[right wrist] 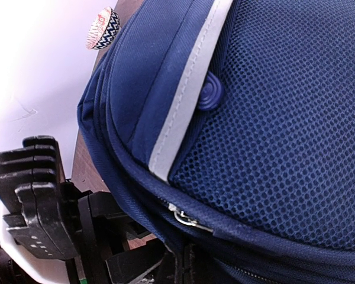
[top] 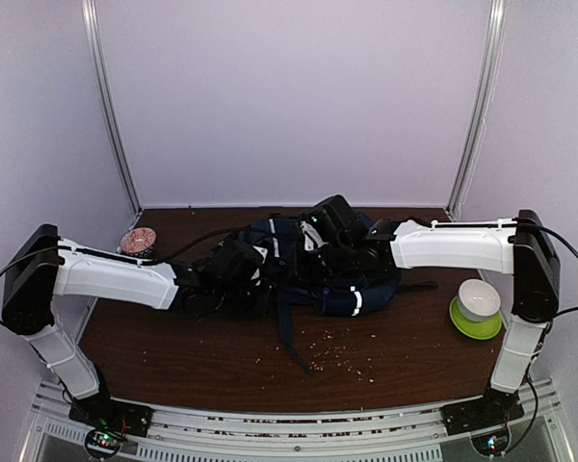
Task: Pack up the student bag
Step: Zip the student bag at the center of the board.
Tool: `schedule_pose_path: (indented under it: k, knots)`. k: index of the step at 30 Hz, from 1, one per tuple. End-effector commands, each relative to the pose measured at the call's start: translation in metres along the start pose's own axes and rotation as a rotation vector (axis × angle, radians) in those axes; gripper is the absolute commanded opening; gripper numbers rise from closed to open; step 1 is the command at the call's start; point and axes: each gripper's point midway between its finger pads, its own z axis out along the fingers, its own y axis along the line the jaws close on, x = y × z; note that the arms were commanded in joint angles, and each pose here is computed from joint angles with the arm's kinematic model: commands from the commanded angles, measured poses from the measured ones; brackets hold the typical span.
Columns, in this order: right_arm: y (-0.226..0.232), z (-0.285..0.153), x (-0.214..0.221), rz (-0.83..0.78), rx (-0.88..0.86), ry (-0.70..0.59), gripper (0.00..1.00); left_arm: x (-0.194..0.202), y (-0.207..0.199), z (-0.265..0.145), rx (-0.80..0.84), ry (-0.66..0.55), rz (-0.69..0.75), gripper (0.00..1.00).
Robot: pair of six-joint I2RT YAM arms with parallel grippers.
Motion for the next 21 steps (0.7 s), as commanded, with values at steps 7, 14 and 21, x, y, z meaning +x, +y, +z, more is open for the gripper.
schedule_pose_path:
  k: [7,14,21]
  knots:
    - [0.0487,-0.0162,-0.0149,-0.035,-0.159,-0.057,0.0,-0.0317,-0.0196,-0.0036,0.092,-0.094,-0.02,0.09]
    - [0.0489,-0.0158,-0.0144,-0.035,-0.16,-0.055,0.0,-0.0318,-0.0225,-0.0056,0.112,-0.097,-0.024,0.06]
    - [0.0502,-0.0171,-0.0157,-0.036,-0.162,-0.059,0.0,-0.03,-0.0227,-0.007,0.122,-0.098,-0.032,0.22]
